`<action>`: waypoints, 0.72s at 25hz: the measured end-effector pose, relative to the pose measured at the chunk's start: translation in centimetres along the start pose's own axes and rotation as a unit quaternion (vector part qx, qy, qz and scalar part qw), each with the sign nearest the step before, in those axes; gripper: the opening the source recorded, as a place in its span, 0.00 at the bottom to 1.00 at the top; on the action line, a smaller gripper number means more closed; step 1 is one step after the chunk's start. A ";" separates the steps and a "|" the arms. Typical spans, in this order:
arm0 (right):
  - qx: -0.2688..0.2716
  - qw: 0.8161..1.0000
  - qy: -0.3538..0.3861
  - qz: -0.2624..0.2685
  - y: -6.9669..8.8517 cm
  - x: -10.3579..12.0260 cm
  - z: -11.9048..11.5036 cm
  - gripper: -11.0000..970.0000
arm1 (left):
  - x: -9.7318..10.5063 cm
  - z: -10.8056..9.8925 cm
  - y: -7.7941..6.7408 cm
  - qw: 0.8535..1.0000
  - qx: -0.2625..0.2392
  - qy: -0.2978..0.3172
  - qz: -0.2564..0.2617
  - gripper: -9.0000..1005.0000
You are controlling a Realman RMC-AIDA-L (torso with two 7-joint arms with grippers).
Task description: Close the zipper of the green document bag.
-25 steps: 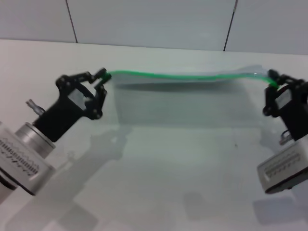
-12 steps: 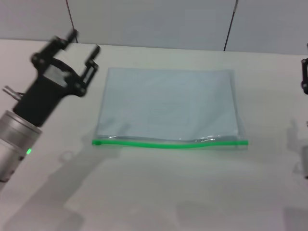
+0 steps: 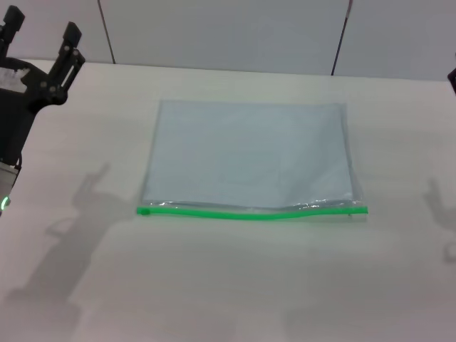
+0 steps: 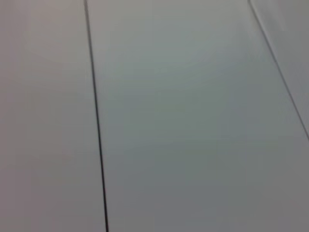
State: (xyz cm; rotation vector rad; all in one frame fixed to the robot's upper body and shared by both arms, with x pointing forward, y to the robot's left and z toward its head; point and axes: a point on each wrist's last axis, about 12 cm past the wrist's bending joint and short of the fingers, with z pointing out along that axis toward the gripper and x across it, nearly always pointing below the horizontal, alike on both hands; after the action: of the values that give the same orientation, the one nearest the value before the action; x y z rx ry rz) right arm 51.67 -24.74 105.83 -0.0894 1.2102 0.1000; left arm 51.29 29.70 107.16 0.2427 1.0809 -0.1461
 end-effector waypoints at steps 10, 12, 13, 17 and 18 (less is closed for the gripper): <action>-0.032 0.999 -0.005 0.025 0.3 -0.1 0.3 0.89 | 0.0 0.0 0.2 0.999 -0.006 -0.002 -0.043 0.80; -0.040 0.999 -0.005 0.024 0.6 -0.1 0.3 0.89 | 0.0 0.0 0.2 0.999 -0.006 -0.002 -0.043 0.80; -0.042 0.999 -0.006 0.025 0.6 -0.1 0.3 0.89 | 0.0 0.0 0.2 0.999 -0.006 -0.002 -0.043 0.80; -0.046 0.999 -0.005 0.025 0.7 -0.1 0.3 0.90 | 0.0 0.0 0.2 0.999 -0.006 -0.002 -0.044 0.80; -0.048 0.998 -0.005 0.025 0.8 -0.1 0.3 0.90 | 0.0 0.0 0.2 0.999 -0.006 -0.002 -0.044 0.80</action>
State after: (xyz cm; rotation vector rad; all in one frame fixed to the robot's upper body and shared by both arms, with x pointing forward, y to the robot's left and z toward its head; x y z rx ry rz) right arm 51.83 -23.91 106.00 -0.1422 1.1982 0.2033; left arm 51.31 29.87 107.21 0.1851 1.0892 -0.2184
